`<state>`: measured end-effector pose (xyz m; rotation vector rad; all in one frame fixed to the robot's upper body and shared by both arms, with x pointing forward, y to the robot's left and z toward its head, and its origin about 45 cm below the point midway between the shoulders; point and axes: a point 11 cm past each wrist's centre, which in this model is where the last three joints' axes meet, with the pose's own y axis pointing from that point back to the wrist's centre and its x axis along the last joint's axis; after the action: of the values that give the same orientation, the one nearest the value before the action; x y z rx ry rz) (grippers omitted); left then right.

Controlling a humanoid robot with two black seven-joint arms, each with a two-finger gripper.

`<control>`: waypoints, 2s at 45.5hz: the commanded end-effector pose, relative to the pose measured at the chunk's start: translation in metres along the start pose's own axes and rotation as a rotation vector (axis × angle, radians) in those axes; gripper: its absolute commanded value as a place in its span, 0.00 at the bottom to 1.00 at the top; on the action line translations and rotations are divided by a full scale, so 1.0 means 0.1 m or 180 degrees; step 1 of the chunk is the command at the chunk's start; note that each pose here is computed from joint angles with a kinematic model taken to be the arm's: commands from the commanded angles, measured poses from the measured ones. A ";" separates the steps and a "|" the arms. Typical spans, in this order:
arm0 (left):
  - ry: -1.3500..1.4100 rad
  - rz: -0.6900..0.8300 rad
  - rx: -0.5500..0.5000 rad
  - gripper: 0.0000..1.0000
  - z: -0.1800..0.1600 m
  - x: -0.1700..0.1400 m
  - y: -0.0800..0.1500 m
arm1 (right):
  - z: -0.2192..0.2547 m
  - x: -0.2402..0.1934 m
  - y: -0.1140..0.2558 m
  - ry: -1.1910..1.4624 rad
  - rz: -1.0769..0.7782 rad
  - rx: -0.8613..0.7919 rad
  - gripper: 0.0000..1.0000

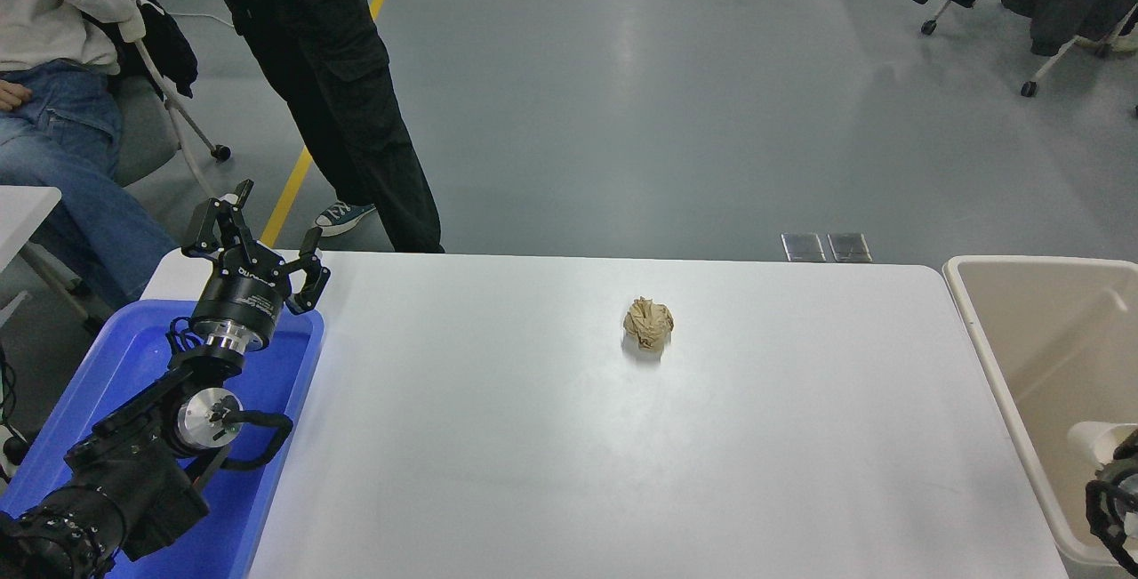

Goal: Dispose of the paper cup in the dustbin

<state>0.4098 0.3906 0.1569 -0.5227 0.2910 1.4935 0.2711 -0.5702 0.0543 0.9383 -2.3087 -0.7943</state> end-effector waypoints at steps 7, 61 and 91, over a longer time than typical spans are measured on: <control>0.0000 0.0000 0.0000 1.00 0.00 0.00 0.00 | -0.29 -0.16 0.03 -0.0028 -0.0159 0.0153 1.00; -0.0006 -0.0010 0.0008 1.00 0.00 -0.01 0.00 | -2.00 -2.91 1.63 -0.0973 -0.3582 0.1451 1.00; -0.0006 -0.0010 0.0008 1.00 0.00 -0.01 0.00 | -1.27 -3.03 1.42 -0.1577 -0.3528 0.1105 1.00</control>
<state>0.4102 0.3897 0.1569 -0.5194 0.2906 1.4904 0.4925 -0.2991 0.1867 2.5415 -2.1547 -1.0613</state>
